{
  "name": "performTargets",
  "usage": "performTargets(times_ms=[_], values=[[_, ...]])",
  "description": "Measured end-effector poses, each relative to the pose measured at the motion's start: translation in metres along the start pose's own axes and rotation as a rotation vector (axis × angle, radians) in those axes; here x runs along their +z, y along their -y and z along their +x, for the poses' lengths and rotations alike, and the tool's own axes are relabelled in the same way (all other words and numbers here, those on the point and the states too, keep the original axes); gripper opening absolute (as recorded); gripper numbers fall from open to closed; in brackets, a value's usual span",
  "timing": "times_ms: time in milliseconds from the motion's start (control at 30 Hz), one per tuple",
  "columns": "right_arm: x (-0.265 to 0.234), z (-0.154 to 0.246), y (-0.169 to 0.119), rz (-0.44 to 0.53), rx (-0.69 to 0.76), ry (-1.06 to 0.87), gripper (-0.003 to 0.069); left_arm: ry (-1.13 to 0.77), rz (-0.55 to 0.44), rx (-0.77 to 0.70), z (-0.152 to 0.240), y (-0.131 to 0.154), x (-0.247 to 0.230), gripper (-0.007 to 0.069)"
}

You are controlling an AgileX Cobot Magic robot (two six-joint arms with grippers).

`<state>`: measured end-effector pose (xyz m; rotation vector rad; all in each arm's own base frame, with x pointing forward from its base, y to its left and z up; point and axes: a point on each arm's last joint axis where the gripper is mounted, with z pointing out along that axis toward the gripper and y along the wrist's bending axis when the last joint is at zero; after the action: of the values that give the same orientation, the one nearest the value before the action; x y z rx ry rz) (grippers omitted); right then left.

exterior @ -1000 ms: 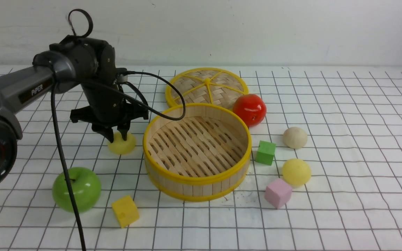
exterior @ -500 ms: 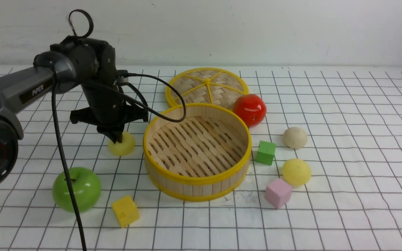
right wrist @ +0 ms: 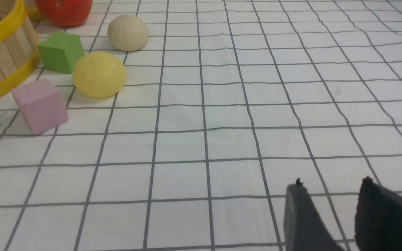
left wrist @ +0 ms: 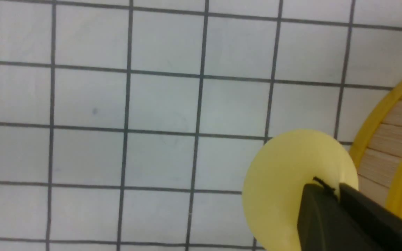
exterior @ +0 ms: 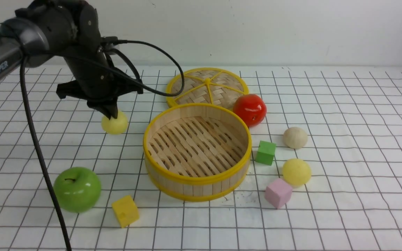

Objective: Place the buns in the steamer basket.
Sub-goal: Use the left arm to put the steamed stuffed bun into the steamer

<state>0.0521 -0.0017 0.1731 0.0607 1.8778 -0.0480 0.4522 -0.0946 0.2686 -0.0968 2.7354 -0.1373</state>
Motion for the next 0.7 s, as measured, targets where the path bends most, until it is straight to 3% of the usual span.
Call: performTargets(times_ms=[167, 267, 500, 700], values=[[0.000, 0.000, 0.000, 0.000, 0.000, 0.000, 0.0241, -0.034, 0.125, 0.021, 0.008, 0.020, -0.019, -0.0013], [0.000, 0.000, 0.000, 0.000, 0.000, 0.000, 0.0241, -0.041, 0.151, 0.061, 0.014, 0.037, -0.022, -0.0013], [0.000, 0.000, 0.000, 0.000, 0.000, 0.000, 0.0241, -0.065, 0.182, 0.151, 0.031, 0.080, -0.006, -0.0013], [0.000, 0.000, 0.000, 0.000, 0.000, 0.000, 0.0241, -0.141, 0.145, 0.162, 0.039, 0.083, 0.037, -0.0009]])
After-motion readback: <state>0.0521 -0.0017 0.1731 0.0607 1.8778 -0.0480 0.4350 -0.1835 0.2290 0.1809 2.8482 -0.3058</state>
